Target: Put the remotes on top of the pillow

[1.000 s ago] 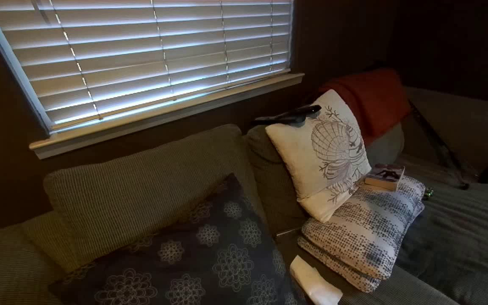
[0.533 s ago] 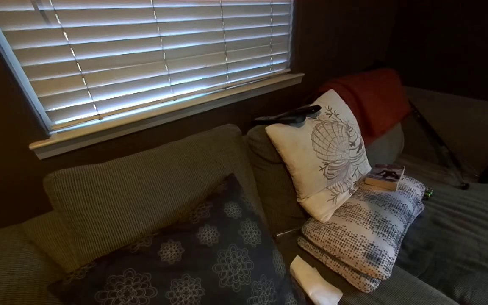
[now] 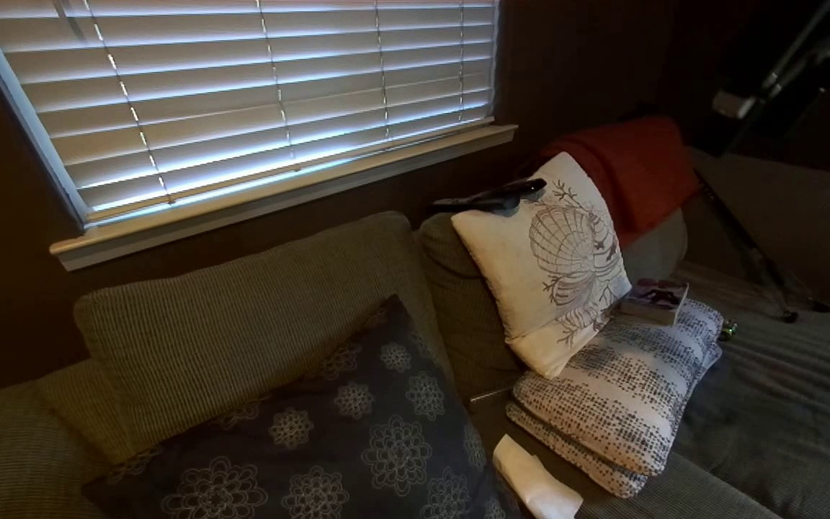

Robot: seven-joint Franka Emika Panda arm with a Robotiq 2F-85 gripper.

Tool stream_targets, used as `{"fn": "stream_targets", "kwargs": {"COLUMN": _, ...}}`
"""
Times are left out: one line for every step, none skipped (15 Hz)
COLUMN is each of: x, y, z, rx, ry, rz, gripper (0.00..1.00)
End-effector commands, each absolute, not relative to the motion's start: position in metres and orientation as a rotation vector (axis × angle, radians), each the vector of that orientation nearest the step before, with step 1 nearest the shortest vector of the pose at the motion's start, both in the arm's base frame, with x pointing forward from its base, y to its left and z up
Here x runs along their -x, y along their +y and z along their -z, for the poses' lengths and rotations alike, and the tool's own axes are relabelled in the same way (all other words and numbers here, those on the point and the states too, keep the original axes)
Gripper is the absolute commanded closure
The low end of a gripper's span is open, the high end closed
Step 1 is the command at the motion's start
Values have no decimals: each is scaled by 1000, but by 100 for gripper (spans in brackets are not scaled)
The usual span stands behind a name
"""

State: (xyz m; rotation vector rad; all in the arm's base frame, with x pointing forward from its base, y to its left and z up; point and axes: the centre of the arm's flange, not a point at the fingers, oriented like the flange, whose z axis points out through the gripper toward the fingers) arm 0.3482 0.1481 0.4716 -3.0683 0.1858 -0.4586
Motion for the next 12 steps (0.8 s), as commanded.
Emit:
{"fn": "stream_targets", "kwargs": {"x": -407, "y": 128, "z": -500, "rx": 3026, "ry": 312, "rz": 577, "gripper": 0}}
{"fn": "stream_targets", "kwargs": {"x": -420, "y": 119, "z": -506, "rx": 3023, "ry": 310, "rz": 620, "gripper": 0}}
{"fn": "stream_targets", "kwargs": {"x": -431, "y": 110, "z": -511, "rx": 3031, "ry": 299, "rz": 649, "gripper": 0}}
{"fn": "stream_targets", "kwargs": {"x": -440, "y": 102, "z": -514, "rx": 3050, "ry": 285, "rz": 661, "gripper": 0}}
{"fn": "stream_targets", "kwargs": {"x": -451, "y": 94, "z": -514, "rx": 3083, "ry": 253, "rz": 652, "gripper": 0}}
{"fn": "stream_targets", "kwargs": {"x": -458, "y": 87, "z": -513, "rx": 3110, "ry": 230, "rz": 639, "gripper": 0}}
{"fn": "stream_targets", "kwargs": {"x": -466, "y": 81, "z": -512, "rx": 3135, "ry": 211, "rz": 618, "gripper": 0}}
{"fn": "stream_targets", "kwargs": {"x": -473, "y": 73, "z": -510, "rx": 3163, "ry": 170, "rz": 587, "gripper": 0}}
{"fn": "stream_targets", "kwargs": {"x": -480, "y": 65, "z": -509, "rx": 3191, "ry": 137, "rz": 555, "gripper": 0}}
{"fn": "stream_targets", "kwargs": {"x": -486, "y": 58, "z": -507, "rx": 3210, "ry": 111, "rz": 521, "gripper": 0}}
{"fn": "stream_targets", "kwargs": {"x": -493, "y": 49, "z": -505, "rx": 3224, "ry": 81, "rz": 493, "gripper": 0}}
{"fn": "stream_targets", "kwargs": {"x": -497, "y": 44, "z": -503, "rx": 3234, "ry": 65, "rz": 483, "gripper": 0}}
